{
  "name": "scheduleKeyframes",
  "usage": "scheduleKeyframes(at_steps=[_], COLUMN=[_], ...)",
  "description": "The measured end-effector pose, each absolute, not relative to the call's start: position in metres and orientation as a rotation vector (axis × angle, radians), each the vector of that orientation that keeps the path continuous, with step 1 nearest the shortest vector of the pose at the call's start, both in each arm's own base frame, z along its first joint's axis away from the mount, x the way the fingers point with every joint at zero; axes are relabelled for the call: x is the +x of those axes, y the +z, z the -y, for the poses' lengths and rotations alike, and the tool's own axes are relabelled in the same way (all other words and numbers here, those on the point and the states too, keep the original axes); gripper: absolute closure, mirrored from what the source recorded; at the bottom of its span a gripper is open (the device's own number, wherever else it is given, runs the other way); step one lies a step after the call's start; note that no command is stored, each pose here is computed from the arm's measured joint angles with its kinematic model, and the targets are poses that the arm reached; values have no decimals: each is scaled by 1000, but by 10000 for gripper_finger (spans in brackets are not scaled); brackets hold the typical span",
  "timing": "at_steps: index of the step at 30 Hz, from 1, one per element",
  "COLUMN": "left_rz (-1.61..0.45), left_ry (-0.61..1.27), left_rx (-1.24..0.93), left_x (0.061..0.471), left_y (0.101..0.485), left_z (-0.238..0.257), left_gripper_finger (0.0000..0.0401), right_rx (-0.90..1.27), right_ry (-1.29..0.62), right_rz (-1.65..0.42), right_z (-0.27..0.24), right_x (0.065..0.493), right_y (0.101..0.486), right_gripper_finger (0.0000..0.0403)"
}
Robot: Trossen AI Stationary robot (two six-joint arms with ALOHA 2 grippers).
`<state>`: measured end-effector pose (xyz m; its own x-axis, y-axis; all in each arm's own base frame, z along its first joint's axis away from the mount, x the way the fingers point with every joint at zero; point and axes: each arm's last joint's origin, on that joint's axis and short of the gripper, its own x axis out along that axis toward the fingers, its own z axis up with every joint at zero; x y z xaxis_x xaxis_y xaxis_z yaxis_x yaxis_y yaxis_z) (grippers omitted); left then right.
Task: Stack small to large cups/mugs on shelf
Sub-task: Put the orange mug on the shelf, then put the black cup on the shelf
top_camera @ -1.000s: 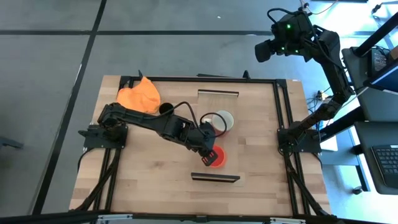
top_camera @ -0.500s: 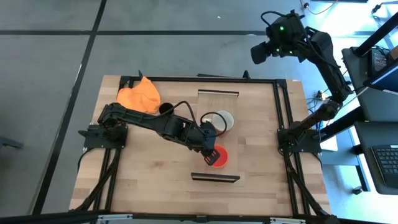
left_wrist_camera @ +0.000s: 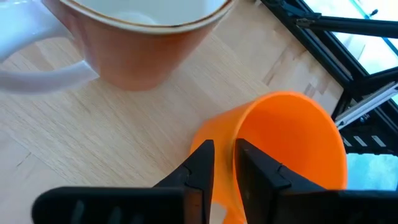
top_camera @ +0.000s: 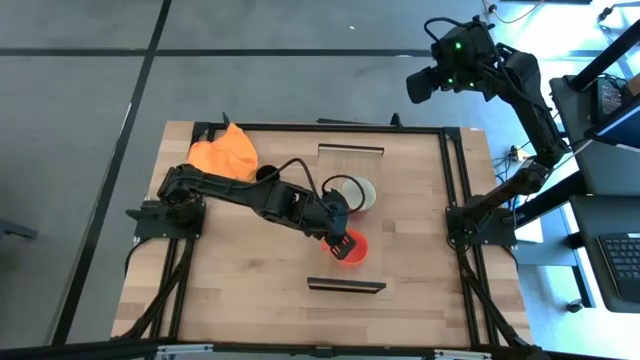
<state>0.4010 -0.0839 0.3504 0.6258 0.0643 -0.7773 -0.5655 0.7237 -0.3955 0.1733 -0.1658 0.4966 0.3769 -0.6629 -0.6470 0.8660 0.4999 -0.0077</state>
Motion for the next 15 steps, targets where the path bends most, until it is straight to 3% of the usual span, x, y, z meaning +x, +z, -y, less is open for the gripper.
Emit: scheduleKeyframes(at_steps=[10,15], left_rz=[-791,-718], left_ry=[379,399], left_rx=[-641,-586], left_x=[389,366], left_y=[365,390], left_z=[88,90], left_gripper_finger=[342,340], right_rx=[361,362], right_ry=[-1005,-1005], right_rz=[-642,-644], right_z=[166,166], right_x=[173,173], right_y=[497,496], right_gripper_finger=[258,258])
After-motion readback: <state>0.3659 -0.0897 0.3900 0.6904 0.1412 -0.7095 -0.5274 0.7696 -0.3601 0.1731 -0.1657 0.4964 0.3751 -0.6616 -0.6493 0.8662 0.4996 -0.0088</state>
